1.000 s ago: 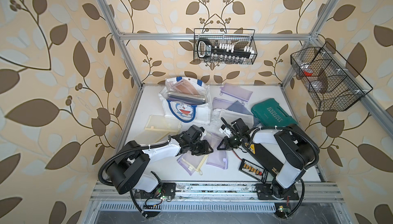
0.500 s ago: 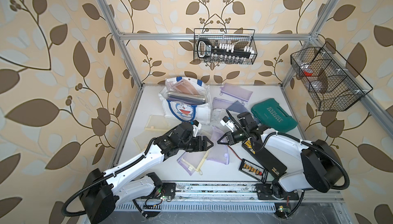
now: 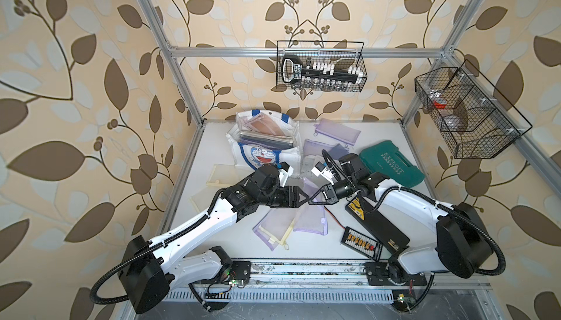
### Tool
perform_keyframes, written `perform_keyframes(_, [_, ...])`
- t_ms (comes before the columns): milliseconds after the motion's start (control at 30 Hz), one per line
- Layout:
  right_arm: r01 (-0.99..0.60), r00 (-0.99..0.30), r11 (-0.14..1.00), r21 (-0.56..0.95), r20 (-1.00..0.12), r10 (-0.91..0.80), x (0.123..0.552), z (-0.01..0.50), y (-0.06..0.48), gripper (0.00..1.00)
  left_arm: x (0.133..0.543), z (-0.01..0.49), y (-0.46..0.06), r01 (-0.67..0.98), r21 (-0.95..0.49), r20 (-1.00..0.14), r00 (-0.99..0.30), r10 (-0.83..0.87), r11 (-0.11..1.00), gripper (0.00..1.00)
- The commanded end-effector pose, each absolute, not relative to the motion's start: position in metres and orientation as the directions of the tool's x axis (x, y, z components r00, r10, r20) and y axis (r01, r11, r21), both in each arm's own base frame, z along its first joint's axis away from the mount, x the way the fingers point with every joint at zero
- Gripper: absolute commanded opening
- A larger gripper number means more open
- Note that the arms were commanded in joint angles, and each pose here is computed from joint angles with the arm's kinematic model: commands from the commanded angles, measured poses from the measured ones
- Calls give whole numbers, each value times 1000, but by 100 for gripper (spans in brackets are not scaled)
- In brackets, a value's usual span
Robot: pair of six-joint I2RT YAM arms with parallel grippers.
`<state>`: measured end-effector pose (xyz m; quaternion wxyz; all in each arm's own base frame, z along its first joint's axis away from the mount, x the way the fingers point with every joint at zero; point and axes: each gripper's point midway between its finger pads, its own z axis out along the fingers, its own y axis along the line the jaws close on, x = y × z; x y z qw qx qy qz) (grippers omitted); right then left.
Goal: Put the pencil pouch into the canvas bag
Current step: Pick up the pencil pouch.
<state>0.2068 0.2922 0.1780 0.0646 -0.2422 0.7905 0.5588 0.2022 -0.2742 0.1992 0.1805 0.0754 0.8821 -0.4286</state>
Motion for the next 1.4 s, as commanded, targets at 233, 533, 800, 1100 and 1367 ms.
perform_keyframes(233, [-454,-858,187,871,-371,-356,201,197,305,12,205,227,-289,357,-758,-437,-899,-17,546,35])
perform_keyframes(533, [-468,-870,314,826,-369,-326,218,193,301,47,197,222,-258,270,-735,-418,-903,-103,622,0])
perform_keyframes(800, [-489,-870,543,682,-426,-248,253,196,272,70,202,250,-217,99,-649,-404,-885,-231,755,0])
perform_keyframes(1100, [-509,-824,641,575,-541,-169,275,240,250,80,242,352,-180,-76,-668,-496,-697,-518,741,0])
perform_keyframes(1367, [-504,-809,648,571,-574,-123,274,260,245,95,306,402,-160,-282,-683,-508,-479,-716,674,0])
